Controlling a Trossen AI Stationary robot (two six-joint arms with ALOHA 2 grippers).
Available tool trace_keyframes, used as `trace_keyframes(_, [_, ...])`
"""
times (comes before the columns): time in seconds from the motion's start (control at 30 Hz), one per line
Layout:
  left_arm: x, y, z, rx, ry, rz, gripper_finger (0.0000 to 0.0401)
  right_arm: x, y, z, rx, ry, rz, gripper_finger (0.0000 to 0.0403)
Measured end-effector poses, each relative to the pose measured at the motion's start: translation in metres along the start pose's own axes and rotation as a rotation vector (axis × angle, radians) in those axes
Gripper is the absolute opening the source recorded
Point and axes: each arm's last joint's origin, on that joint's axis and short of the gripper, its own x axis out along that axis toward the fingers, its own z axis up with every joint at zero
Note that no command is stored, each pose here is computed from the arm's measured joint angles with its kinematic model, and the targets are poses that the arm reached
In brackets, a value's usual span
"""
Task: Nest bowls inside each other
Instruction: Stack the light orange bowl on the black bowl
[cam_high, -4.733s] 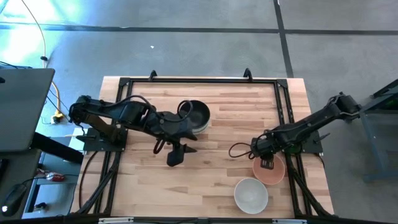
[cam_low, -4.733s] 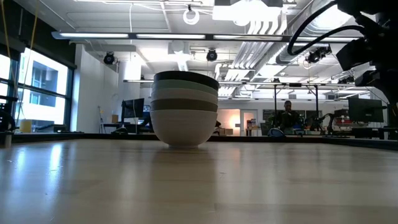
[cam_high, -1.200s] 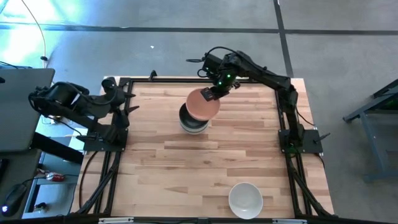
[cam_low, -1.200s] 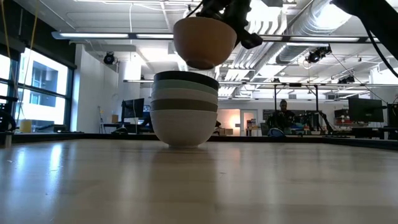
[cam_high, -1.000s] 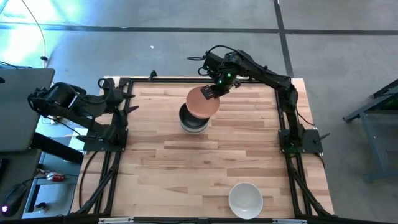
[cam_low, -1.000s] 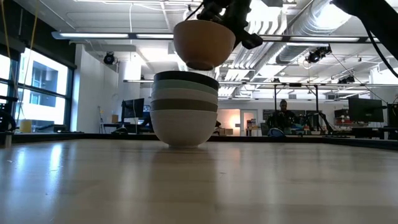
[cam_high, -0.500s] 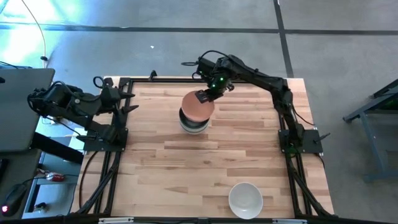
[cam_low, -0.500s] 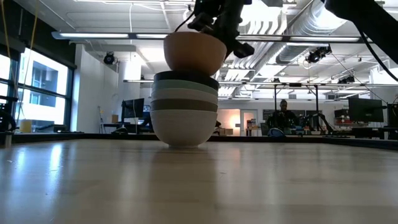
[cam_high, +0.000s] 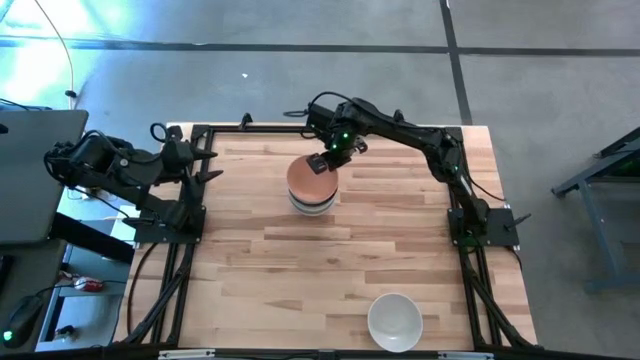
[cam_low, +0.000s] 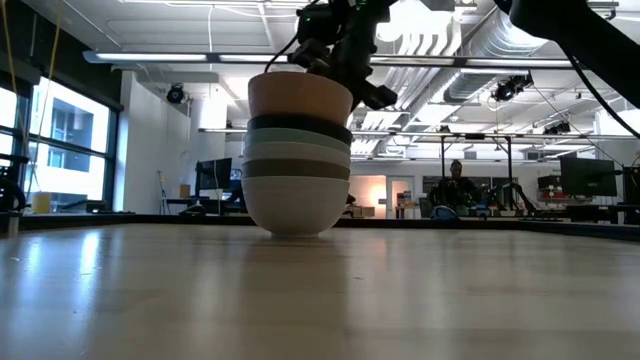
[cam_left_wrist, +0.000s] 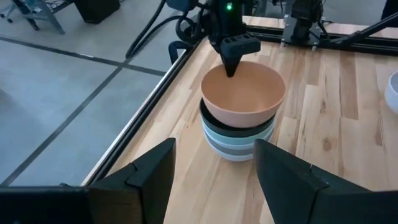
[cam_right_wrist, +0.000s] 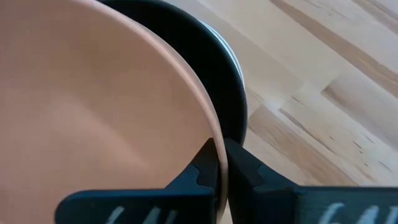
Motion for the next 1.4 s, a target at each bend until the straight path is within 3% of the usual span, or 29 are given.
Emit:
trace_keyframes(0.47, [0.000, 0.000, 0.000, 0.002, 0.000, -0.001, 0.0207, 0.001, -0.002, 0.000, 0.002, -0.006, -0.039, 0.0000])
trace_keyframes(0.77, [0.000, 0.000, 0.000, 0.001, 0.007, -0.018, 0.0207, 0.024, -0.002, 0.004, -0.018, 0.057, -0.077, 0.0000])
trace_keyframes(1.4, [0.000, -0.001, 0.000, 0.000, 0.009, -0.026, 0.0207, 0.032, 0.004, 0.008, -0.076, 0.025, -0.057, 0.0000])
